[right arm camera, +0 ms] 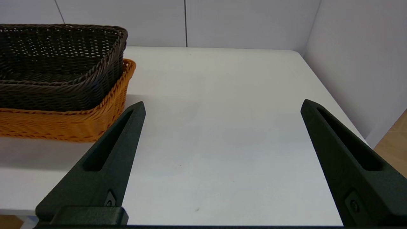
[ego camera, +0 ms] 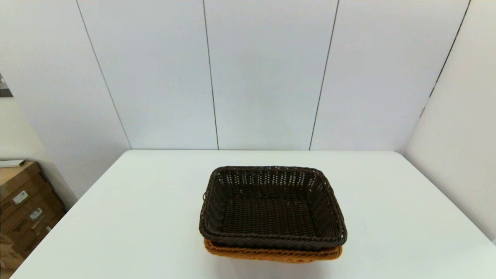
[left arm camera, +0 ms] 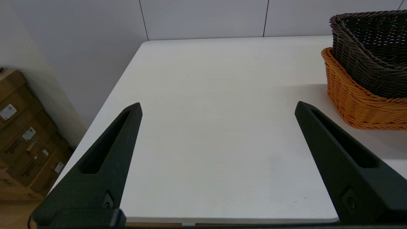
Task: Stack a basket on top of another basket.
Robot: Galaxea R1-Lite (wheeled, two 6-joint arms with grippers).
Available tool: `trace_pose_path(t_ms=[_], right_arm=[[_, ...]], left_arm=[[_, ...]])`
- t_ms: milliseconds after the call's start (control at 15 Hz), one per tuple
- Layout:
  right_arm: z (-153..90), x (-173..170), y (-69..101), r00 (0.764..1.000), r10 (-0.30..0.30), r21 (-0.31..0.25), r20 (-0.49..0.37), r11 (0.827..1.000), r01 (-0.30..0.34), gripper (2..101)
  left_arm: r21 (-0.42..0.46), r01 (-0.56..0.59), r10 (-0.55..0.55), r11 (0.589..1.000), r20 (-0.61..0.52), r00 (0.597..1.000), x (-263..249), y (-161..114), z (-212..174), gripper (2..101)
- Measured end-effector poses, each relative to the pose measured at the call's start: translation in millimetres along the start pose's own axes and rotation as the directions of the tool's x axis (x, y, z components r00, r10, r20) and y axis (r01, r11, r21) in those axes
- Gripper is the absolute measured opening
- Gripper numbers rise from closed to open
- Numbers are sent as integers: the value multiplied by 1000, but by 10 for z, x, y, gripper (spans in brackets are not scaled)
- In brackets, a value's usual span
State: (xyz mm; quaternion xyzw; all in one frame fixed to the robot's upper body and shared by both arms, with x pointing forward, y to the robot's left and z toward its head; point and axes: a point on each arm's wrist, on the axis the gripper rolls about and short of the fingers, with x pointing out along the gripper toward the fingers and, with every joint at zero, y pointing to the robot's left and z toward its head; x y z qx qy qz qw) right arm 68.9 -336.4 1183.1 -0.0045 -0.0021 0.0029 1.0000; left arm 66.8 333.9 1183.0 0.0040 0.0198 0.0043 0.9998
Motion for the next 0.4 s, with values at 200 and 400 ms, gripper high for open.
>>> trace_pose_path(t_ms=[200, 400], right_arm=[[0, 0, 0, 1000, 0, 0, 0, 1000, 0, 971], [0, 0, 0, 1000, 0, 0, 0, 1000, 0, 971]], left_arm=[[0, 0, 0, 1000, 0, 1000, 0, 0, 1, 978], [0, 0, 0, 1000, 0, 1000, 0, 0, 1, 978]])
